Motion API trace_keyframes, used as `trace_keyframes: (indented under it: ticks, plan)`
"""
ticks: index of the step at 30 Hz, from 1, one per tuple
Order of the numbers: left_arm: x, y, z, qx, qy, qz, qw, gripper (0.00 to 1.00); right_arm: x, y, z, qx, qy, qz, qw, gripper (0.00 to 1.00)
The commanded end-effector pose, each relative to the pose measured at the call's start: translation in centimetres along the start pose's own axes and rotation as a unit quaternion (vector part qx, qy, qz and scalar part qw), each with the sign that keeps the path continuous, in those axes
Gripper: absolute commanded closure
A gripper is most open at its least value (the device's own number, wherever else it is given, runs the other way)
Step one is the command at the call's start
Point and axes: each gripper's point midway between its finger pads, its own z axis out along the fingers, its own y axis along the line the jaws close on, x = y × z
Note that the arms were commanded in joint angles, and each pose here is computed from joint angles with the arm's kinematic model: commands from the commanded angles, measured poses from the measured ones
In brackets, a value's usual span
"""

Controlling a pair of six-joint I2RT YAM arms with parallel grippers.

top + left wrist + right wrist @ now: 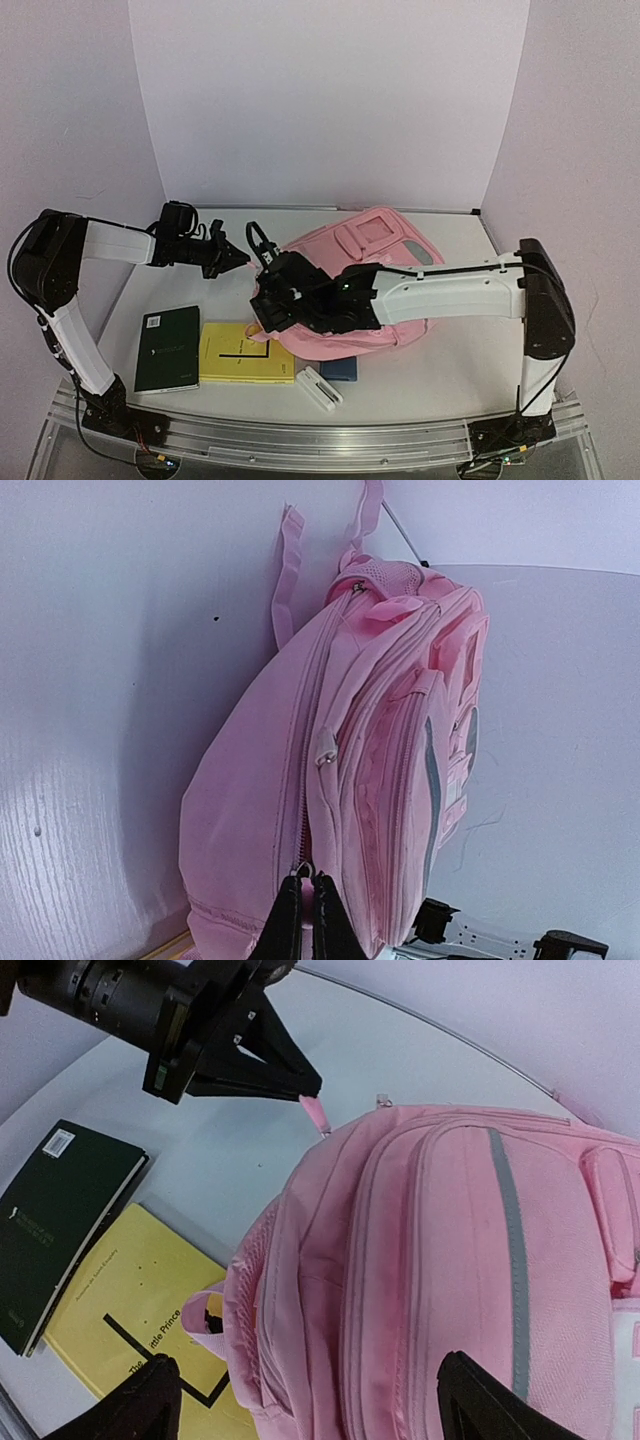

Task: Pack the student bag
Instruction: Zip the student bag at the center of the board.

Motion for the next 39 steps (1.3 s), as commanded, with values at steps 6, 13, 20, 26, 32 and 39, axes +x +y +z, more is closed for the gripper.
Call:
trace_keyframes:
  ticks: [6, 13, 20, 26, 32, 39]
  plan:
    - [-0.7, -3.9, -1.2, 0.044, -0.02, 0.054, 0.997, 1.0, 0.8, 1.7, 4.9, 0.044, 0.016, -0.048, 0.998, 0.22]
    - [-0.8, -4.8, -1.6, 0.054, -0.022, 0.056, 0.997, 1.0, 0.4, 1.3, 6.8, 0.087, 0.004, -0.069, 0.994, 0.66]
    - [-2.0, -4.1, -1.9, 0.013, -0.047, 0.039, 0.998, 1.0, -3.8, 0.2, 2.1, 0.066, -0.028, -0.064, 0.995, 1.0]
    - [-3.7, -2.9, -0.9, 0.004, -0.059, 0.0, 0.998, 1.0, -6.1, -1.8, -4.5, 0.017, -0.052, -0.058, 0.997, 1.0]
    - [-5.8, -4.3, 0.4, 0.029, -0.059, -0.008, 0.998, 1.0, -6.4, -2.9, -9.3, -0.041, -0.057, -0.037, 0.997, 1.0]
    - [-6.8, -3.6, 2.1, 0.03, -0.049, -0.014, 0.998, 1.0, -8.1, -3.8, -13.4, -0.077, -0.085, -0.004, 0.993, 1.0]
